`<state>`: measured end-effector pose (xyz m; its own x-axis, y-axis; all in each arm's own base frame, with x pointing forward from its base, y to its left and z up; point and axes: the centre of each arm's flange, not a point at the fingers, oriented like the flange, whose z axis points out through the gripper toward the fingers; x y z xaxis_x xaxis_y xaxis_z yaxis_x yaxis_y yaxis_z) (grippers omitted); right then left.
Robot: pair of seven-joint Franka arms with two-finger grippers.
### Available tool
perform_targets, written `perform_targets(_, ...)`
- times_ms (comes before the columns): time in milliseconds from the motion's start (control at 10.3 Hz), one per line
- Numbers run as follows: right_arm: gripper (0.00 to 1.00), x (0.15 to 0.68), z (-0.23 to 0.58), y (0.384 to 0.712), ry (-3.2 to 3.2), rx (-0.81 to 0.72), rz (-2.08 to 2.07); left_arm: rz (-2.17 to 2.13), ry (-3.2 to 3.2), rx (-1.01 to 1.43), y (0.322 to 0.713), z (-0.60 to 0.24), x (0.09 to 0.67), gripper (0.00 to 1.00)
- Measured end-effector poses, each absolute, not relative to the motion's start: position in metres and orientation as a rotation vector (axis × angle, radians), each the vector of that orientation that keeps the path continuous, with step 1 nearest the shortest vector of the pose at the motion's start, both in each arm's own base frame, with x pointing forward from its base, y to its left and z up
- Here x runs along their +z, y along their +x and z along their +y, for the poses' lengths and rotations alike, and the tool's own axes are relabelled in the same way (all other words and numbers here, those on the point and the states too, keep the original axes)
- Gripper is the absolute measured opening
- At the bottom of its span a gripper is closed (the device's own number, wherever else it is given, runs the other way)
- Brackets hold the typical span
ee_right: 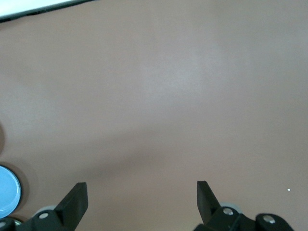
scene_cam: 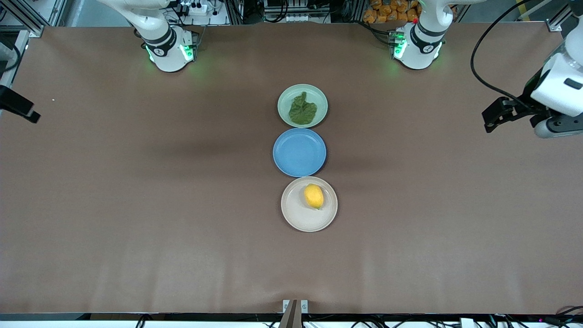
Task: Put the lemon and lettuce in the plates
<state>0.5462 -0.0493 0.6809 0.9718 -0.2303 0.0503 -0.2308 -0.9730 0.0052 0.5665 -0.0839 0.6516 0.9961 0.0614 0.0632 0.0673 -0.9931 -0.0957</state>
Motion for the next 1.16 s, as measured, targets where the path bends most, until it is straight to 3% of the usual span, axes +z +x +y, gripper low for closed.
perform_targets(485,1.00,0.680,-0.031,0.546,3.117,0.053,-0.312,-0.111,-3.040,-0.090,0.557,-0.047,0.667,1.00)
perform_targets(1164,1.00,0.662,0.007,0.558,3.128,0.040,-0.202,-0.077,-3.140,0.008,0.549,-0.066,0.649,1.00)
